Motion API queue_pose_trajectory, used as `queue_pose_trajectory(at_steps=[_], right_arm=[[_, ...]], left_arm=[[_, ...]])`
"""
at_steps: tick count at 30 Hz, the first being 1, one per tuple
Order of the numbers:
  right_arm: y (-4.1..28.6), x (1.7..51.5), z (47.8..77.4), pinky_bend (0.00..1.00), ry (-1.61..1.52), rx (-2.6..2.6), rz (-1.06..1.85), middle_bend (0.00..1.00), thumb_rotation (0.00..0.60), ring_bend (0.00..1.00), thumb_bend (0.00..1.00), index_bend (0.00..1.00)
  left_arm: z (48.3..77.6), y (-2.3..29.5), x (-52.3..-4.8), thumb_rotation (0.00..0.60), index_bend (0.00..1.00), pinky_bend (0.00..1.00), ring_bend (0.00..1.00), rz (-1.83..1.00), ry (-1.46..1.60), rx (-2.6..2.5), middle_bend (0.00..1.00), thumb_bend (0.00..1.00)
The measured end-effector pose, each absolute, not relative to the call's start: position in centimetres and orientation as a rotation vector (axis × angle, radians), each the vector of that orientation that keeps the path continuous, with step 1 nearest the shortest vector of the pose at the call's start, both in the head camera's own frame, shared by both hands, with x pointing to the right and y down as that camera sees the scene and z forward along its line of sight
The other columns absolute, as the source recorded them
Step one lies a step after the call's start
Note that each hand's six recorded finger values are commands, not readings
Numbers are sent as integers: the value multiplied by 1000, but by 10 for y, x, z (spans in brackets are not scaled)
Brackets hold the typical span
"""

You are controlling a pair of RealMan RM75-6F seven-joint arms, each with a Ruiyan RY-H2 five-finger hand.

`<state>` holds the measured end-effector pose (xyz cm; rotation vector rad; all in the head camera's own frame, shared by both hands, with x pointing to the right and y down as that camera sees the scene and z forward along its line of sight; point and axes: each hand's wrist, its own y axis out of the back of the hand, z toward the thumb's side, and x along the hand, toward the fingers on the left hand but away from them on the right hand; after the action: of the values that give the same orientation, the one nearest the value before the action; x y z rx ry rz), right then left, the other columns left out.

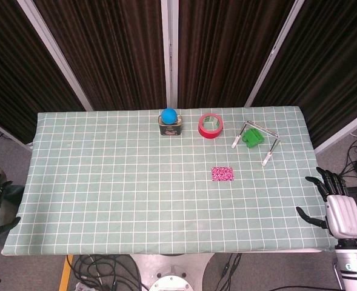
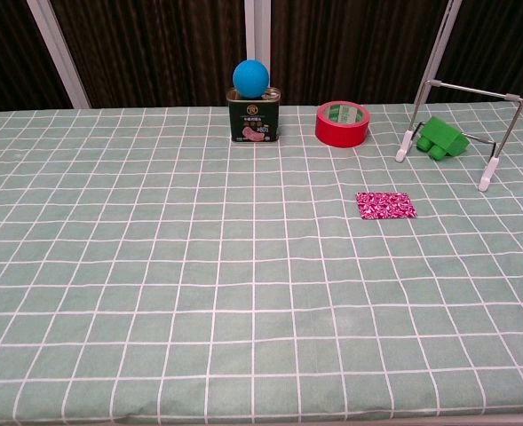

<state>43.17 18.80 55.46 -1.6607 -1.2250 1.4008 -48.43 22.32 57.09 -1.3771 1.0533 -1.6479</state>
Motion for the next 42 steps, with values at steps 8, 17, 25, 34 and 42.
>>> queue_pose_trajectory(at_steps=[8,17,25,34,42], right_arm=[[188,430,553,0,-1220,-1667,1383,48,519,0,130,211],[187,429,554,0,-1208,-1673,1383,48,522,0,129,211],[175,414,571,0,-1124,-1711,1396,46,506,0,306,211],[154,374,620,0,-970,-1830,1437,0,200,0,600,251],[143,334,687,0,-828,-1952,1527,0,159,0,617,266]], left_arm=[[569,225,-485,600,232,147,108,-1647,1056,-1377,162,79],[568,226,-485,600,232,147,108,-1649,1060,-1380,162,80],[571,225,-485,600,232,147,108,-1652,1057,-1389,162,80],[573,227,-486,600,232,147,108,-1665,1058,-1397,162,80],[575,228,-490,600,232,147,108,-1674,1063,-1402,162,79]])
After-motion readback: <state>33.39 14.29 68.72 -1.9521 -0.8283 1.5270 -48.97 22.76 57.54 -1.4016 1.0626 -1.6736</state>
